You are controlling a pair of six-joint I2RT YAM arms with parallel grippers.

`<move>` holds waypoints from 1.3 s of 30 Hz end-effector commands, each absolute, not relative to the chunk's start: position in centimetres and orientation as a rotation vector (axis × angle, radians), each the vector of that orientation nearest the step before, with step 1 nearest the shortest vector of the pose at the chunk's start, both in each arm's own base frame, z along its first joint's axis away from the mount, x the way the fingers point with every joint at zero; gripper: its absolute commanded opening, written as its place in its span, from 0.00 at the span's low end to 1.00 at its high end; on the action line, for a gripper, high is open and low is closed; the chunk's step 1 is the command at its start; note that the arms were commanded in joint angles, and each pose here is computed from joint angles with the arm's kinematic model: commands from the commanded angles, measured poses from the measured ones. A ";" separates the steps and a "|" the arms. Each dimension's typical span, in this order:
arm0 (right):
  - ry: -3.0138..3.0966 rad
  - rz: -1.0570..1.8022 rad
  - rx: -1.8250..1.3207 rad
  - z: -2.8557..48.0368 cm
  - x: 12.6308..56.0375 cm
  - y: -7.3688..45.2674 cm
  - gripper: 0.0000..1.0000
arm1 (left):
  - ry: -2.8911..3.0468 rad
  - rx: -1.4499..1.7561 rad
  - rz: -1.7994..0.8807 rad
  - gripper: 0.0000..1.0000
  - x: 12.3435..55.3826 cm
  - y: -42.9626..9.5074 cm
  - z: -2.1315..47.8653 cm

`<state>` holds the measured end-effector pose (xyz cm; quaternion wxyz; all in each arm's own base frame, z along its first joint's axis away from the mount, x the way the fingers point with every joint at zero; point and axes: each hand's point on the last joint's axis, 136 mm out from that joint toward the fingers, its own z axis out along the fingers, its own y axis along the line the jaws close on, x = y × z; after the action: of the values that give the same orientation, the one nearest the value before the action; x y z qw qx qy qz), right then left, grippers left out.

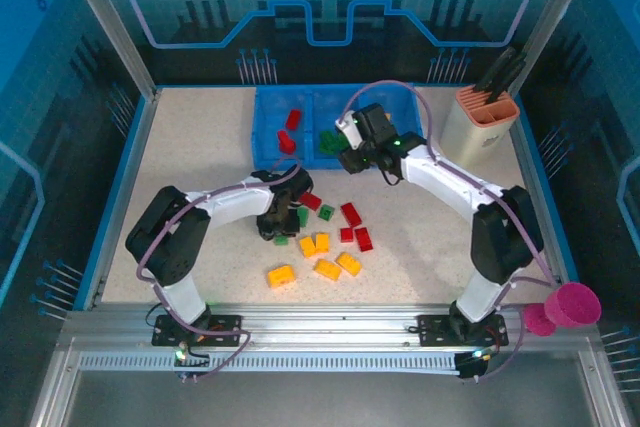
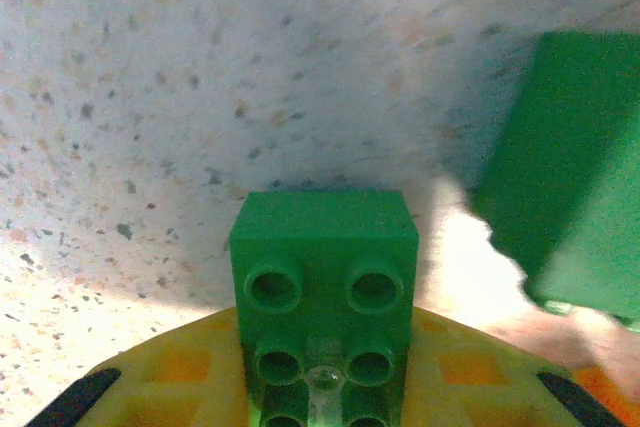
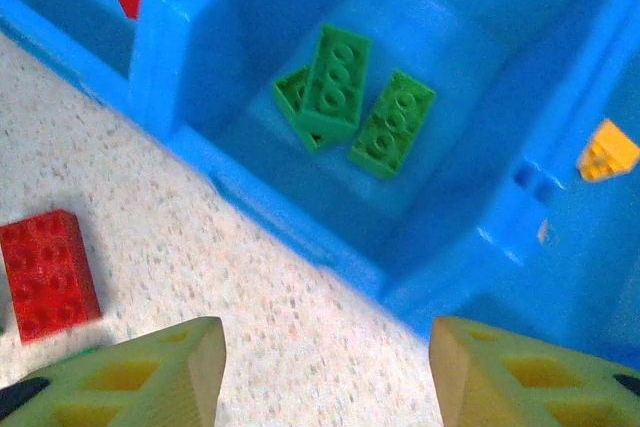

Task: Sort the legos into containers by color
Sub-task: Pick up the lego from the center of the table, then place the lego in the container.

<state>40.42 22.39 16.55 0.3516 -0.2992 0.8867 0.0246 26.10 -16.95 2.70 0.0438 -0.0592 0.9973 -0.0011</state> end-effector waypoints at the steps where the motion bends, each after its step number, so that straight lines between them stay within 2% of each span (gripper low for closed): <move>1: 2.344 0.101 -0.689 17.5 38.1 20.2 0.58 | 2.941 -0.036 -0.047 0.16 29.6 -18.2 8.1; 6: 2.400 0.140 -0.625 16.6 35.2 18.5 0.60 | 2.786 0.080 -0.142 0.16 34.9 -21.1 14.7; 10: 2.446 0.170 -0.584 15.8 32.8 17.4 0.60 | 2.681 0.160 -0.202 0.15 40.1 -24.2 17.4; 14: 2.483 0.190 -0.532 15.4 30.6 16.3 0.61 | 2.606 0.192 -0.234 0.15 44.6 -26.6 18.1; 21: 2.514 0.245 -0.477 15.2 27.2 15.4 0.62 | 2.590 0.127 -0.238 0.15 51.0 -27.6 14.6; 29: 2.549 0.267 -0.532 13.1 24.9 15.6 0.68 | 2.564 0.053 -0.295 0.19 54.4 -29.0 12.4; 35: 2.540 0.275 -0.587 12.9 24.8 16.6 0.70 | 2.565 0.005 -0.342 0.22 55.2 -29.2 11.8; 39: 2.536 0.246 -0.610 12.9 25.2 16.8 0.71 | 2.554 0.008 -0.373 0.28 55.4 -29.6 12.0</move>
<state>24.84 16.30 12.52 0.2546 -0.2145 0.9383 0.0932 54.62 -29.05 11.30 0.2687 0.0142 0.9564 -0.1132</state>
